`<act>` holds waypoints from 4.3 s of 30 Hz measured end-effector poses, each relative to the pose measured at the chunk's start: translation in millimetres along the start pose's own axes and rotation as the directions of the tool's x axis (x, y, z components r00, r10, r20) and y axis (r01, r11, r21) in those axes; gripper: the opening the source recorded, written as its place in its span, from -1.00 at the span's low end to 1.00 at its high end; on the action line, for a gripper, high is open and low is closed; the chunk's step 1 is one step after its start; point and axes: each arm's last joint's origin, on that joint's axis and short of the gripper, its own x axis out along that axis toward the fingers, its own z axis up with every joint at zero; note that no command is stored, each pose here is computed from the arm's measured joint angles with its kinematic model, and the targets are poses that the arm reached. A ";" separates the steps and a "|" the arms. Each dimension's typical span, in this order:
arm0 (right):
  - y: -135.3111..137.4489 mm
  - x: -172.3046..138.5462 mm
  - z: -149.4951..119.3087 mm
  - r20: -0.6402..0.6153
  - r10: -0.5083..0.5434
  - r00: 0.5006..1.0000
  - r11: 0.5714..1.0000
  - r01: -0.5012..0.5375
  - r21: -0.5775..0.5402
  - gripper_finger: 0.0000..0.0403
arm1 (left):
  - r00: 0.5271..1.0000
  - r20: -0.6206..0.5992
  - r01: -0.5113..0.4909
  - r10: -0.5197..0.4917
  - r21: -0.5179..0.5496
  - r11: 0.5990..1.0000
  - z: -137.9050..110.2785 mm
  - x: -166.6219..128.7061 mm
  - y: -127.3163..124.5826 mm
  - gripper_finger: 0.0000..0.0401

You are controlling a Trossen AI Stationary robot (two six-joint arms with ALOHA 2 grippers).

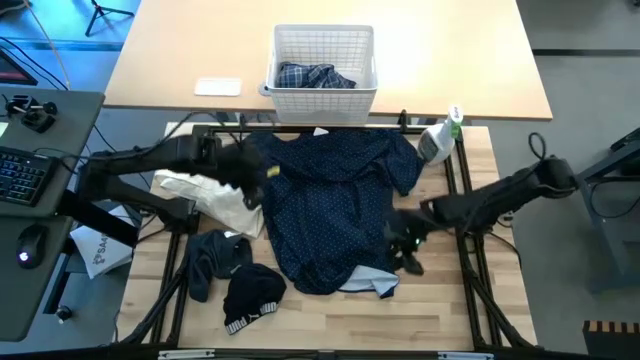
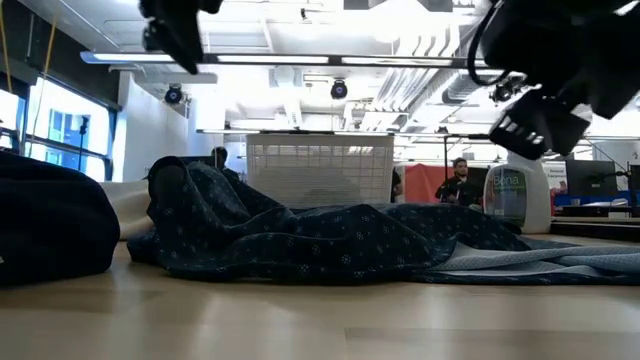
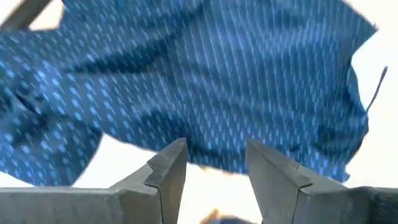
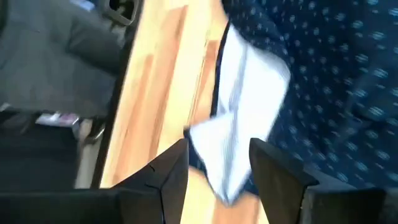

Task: Fold laundry
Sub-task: Fold the navy blue polo shirt

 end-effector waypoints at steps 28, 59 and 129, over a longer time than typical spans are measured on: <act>54.1 88.7 -29.5 -0.226 -0.375 0.899 0.635 0.427 0.644 -0.92 | 0.973 0.106 0.203 -0.203 0.008 0.979 -133.1 10.1 -118.2 -0.25; 172.3 44.2 -22.9 -0.271 -0.407 0.872 0.879 0.455 0.144 -0.12 | 0.951 0.246 0.164 -0.186 0.107 0.981 -125.1 9.3 -120.9 -0.25; 144.4 119.6 15.9 -0.303 0.090 0.949 0.967 -0.011 0.253 -0.94 | 0.946 0.238 0.208 -0.222 0.084 0.975 -121.3 9.7 -123.1 -0.25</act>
